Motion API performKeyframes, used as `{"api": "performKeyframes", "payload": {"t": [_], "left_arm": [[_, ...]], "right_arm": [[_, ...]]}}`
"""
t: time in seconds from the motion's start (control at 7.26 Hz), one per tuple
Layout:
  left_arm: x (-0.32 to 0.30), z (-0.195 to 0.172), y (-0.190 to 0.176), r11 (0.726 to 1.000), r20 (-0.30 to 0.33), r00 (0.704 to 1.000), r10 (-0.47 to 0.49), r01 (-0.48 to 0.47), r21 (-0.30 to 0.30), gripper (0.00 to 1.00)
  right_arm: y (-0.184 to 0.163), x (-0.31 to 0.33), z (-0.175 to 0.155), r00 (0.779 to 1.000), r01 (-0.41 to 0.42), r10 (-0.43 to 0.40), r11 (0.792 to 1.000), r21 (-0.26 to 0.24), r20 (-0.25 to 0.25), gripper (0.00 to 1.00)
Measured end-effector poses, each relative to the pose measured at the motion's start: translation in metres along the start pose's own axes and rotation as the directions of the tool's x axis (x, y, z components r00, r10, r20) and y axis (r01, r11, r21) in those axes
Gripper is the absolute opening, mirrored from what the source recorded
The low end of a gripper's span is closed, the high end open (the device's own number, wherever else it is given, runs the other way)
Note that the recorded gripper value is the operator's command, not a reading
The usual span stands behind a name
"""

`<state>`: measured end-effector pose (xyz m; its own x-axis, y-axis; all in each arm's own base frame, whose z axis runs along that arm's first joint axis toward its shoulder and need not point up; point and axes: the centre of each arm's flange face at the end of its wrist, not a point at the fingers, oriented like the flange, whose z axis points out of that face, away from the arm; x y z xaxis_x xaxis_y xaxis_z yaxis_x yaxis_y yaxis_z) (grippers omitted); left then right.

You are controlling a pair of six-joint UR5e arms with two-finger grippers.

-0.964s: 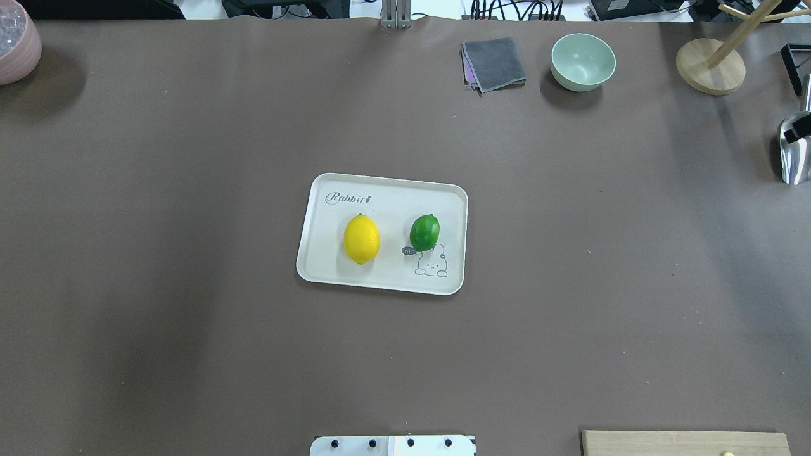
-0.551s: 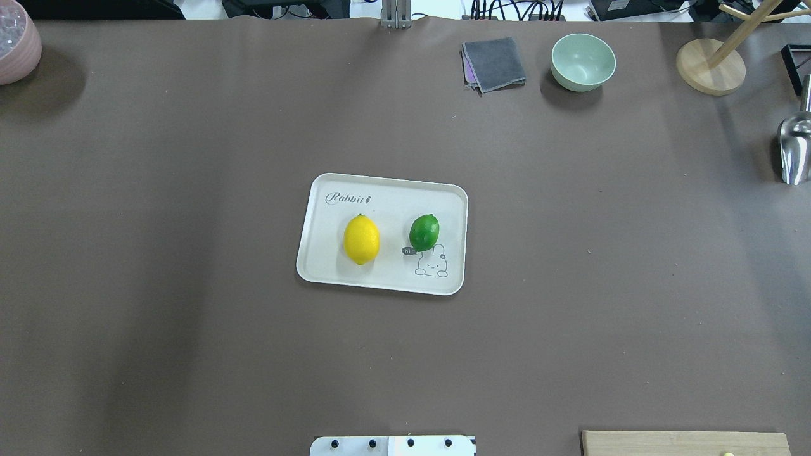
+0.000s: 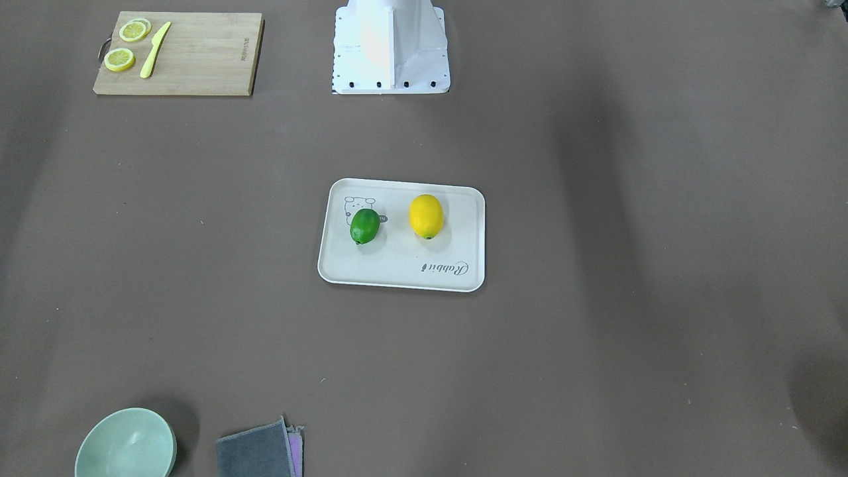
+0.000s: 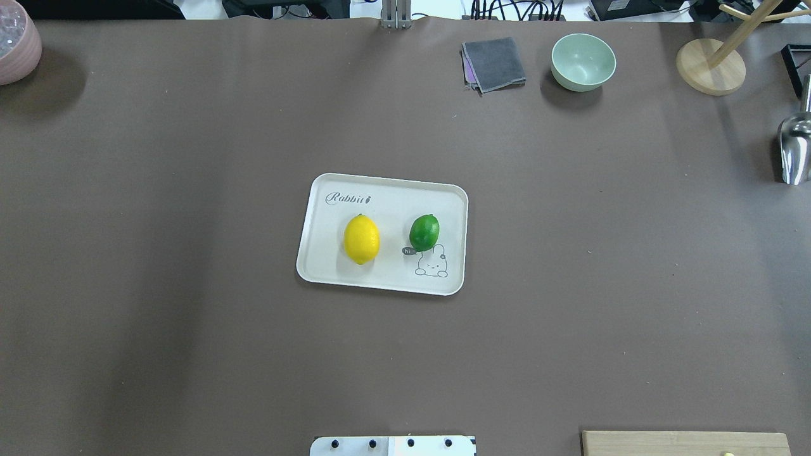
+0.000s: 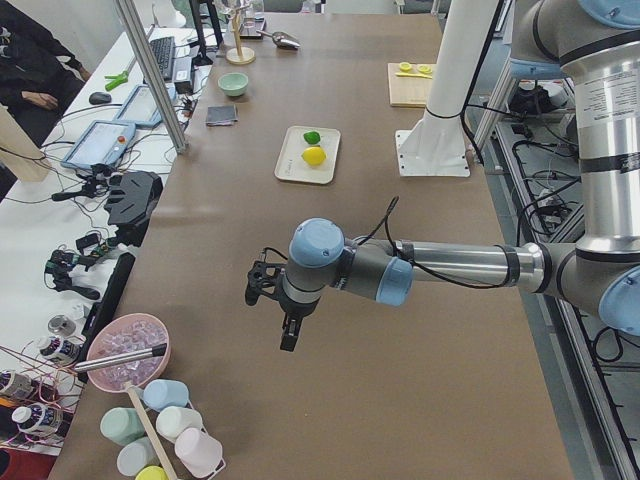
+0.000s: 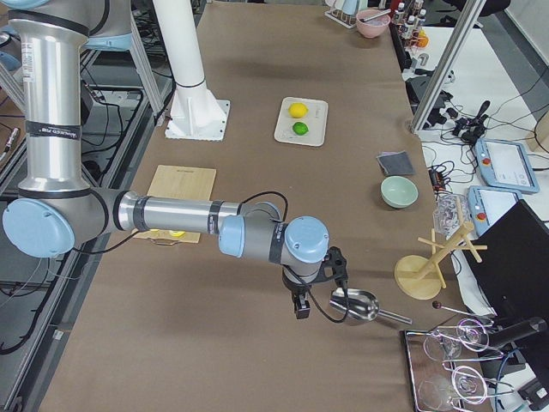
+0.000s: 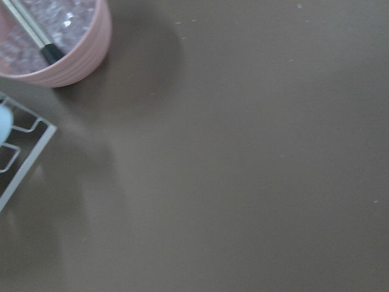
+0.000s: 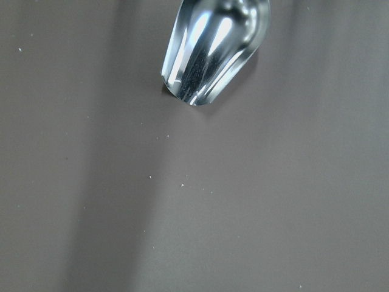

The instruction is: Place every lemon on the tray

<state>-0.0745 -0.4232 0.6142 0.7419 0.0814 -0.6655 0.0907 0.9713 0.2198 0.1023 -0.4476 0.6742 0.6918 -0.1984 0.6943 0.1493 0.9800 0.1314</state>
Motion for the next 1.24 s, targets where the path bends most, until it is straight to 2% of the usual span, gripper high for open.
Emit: {"api": "performKeyframes", "payload": {"t": [0.41, 1.24], "left_arm": [[-0.0038, 0.0039, 0.0021, 1.0, 0.0, 1.0, -0.003, 0.003, -0.007, 0.98], [-0.0029, 0.0029, 0.0025, 1.0, -0.002, 1.0, -0.014, 0.014, -0.01, 0.98]], "right_arm": [[0.0041, 0.0003, 0.0044, 1.0, -0.013, 0.013, 1.0, -0.013, -0.005, 1.0], [0.0031, -0.0023, 0.0034, 1.0, -0.008, 0.008, 1.0, -0.005, 0.002, 1.0]]}}
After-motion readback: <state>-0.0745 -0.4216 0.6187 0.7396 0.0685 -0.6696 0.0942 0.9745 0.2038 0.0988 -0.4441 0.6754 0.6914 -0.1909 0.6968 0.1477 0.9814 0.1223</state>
